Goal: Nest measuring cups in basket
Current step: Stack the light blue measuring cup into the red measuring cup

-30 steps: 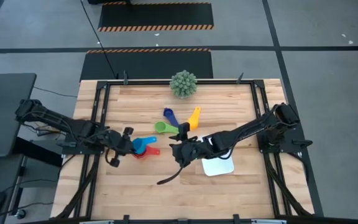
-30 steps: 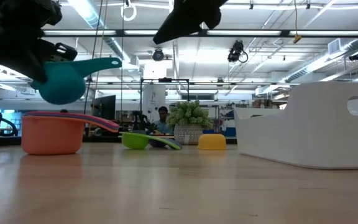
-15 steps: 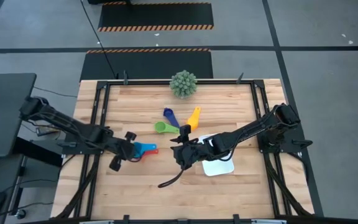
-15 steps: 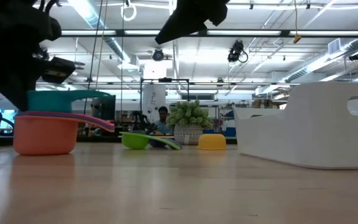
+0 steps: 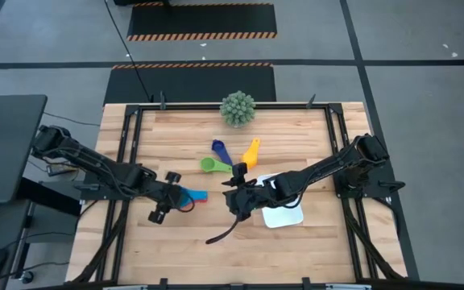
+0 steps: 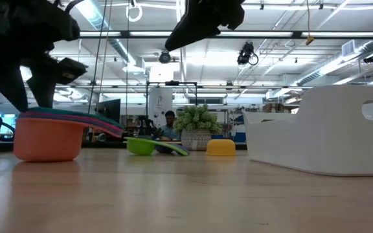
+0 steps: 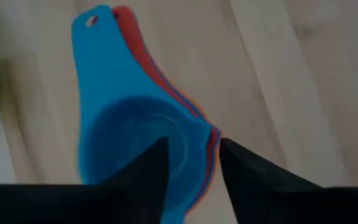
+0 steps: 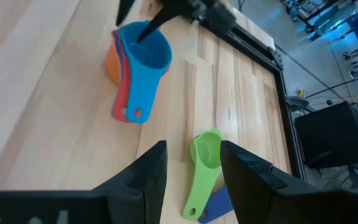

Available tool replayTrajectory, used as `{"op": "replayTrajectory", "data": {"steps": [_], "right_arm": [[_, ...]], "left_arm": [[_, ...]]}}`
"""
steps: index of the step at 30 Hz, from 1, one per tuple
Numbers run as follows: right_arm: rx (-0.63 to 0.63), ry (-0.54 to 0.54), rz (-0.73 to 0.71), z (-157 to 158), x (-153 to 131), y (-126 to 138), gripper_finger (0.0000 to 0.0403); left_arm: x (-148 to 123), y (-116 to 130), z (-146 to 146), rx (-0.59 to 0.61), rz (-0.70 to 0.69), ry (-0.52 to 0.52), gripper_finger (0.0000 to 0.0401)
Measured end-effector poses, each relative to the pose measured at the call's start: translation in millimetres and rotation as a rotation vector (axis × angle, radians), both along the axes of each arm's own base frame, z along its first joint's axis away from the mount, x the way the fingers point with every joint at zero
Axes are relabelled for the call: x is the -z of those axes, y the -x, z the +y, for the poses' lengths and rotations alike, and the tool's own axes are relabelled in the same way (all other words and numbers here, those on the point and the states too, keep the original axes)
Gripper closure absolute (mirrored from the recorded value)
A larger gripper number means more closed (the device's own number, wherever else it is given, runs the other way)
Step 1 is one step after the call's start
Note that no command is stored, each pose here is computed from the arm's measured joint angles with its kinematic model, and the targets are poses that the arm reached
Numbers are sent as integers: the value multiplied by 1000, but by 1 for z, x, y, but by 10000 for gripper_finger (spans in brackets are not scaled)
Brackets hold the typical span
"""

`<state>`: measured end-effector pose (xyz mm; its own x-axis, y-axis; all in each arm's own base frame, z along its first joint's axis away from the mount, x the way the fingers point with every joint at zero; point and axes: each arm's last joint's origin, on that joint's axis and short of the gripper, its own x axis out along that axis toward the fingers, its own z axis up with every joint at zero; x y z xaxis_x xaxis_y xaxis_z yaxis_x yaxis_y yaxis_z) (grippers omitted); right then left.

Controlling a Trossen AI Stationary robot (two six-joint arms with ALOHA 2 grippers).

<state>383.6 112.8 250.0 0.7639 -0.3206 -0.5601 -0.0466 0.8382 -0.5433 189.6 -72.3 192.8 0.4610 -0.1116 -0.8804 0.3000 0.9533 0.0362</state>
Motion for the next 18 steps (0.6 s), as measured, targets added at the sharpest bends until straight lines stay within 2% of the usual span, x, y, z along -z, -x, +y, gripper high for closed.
{"op": "replayTrajectory", "data": {"steps": [7, 12, 18], "right_arm": [[-19, -44, 24, -5, 2, -1, 246], [-9, -22, 104, -6, 7, 5, 246], [14, -25, 142, -9, 9, 13, 246]], "left_arm": [[-19, -6, 0, -75, -28, -10, 234], [-11, -5, 7, -188, -36, -62, 233], [-9, -13, 19, -266, -88, -23, 238]]}}
